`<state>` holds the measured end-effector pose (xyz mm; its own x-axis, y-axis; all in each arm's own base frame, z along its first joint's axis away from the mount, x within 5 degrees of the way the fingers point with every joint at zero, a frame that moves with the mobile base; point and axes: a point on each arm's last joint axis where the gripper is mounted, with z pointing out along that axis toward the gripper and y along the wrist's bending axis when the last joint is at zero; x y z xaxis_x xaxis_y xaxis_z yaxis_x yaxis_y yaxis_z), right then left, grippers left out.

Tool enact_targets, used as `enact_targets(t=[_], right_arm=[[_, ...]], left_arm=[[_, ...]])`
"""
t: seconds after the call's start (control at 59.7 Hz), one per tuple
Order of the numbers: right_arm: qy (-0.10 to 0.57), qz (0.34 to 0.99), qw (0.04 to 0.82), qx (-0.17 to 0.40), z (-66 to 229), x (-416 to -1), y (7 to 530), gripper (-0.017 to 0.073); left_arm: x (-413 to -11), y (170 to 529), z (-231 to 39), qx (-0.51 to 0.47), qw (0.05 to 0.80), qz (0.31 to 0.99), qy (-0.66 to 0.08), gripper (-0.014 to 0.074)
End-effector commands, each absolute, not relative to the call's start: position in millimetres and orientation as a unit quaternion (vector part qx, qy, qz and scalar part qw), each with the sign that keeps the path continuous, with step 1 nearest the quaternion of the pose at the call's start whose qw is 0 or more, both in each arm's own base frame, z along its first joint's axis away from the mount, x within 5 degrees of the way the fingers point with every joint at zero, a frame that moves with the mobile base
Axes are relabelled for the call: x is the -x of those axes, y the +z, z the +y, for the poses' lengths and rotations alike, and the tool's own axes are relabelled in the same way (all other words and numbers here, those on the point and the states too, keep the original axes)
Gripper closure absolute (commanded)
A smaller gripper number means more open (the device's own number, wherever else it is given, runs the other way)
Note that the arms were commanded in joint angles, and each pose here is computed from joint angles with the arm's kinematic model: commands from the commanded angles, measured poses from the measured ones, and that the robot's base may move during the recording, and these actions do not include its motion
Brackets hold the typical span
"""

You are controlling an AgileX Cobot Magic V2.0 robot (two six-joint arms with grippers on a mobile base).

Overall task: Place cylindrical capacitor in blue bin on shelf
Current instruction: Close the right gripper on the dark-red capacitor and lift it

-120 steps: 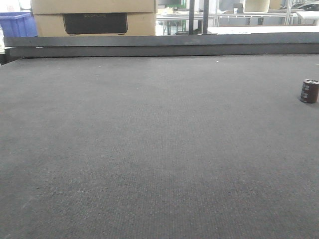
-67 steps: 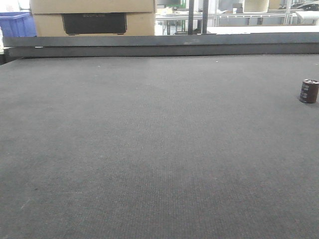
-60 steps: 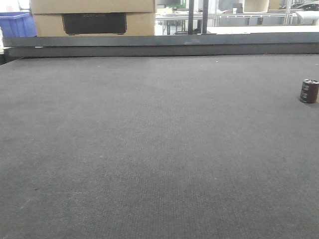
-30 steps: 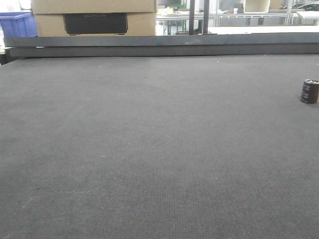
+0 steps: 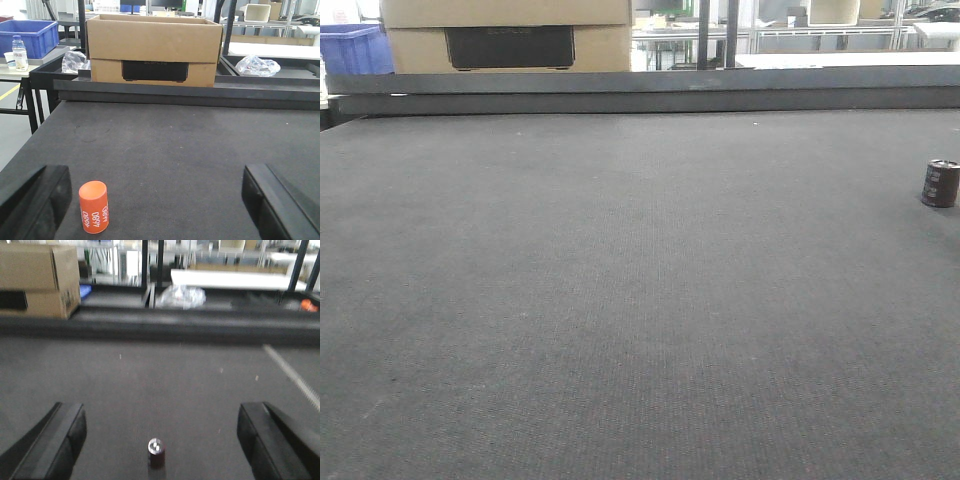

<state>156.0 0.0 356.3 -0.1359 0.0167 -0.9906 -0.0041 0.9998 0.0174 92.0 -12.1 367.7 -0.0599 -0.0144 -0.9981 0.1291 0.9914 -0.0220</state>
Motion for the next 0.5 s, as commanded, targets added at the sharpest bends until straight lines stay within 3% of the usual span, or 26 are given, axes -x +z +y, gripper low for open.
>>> enact_targets(t=[0.0, 0.101, 0.268, 0.486], right_arm=[[-0.002, 0.773, 0.634, -0.006, -2.4, -180.7, 329.7, 0.0018], [-0.022, 0.786, 0.617, 0.013, -3.6, -206.9, 291.4, -0.0008], [-0.031, 0.755, 0.654, 0.024, -3.8, -238.3, 242.2, -0.0007], [-0.044, 0.733, 0.678, -0.029, -12.5, -281.2, 190.3, -0.0004]], left_arm=[[-91.8, 371.1, -12.2, -0.033, 0.691, 0.720, -0.060, -0.0008], [-91.8, 371.1, -12.2, -0.033, 0.691, 0.720, -0.060, -0.0008], [-91.8, 371.1, -12.2, -0.033, 0.691, 0.720, -0.060, -0.0008], [-91.8, 371.1, -12.0, -0.034, 0.691, 0.720, -0.058, -0.0008]])
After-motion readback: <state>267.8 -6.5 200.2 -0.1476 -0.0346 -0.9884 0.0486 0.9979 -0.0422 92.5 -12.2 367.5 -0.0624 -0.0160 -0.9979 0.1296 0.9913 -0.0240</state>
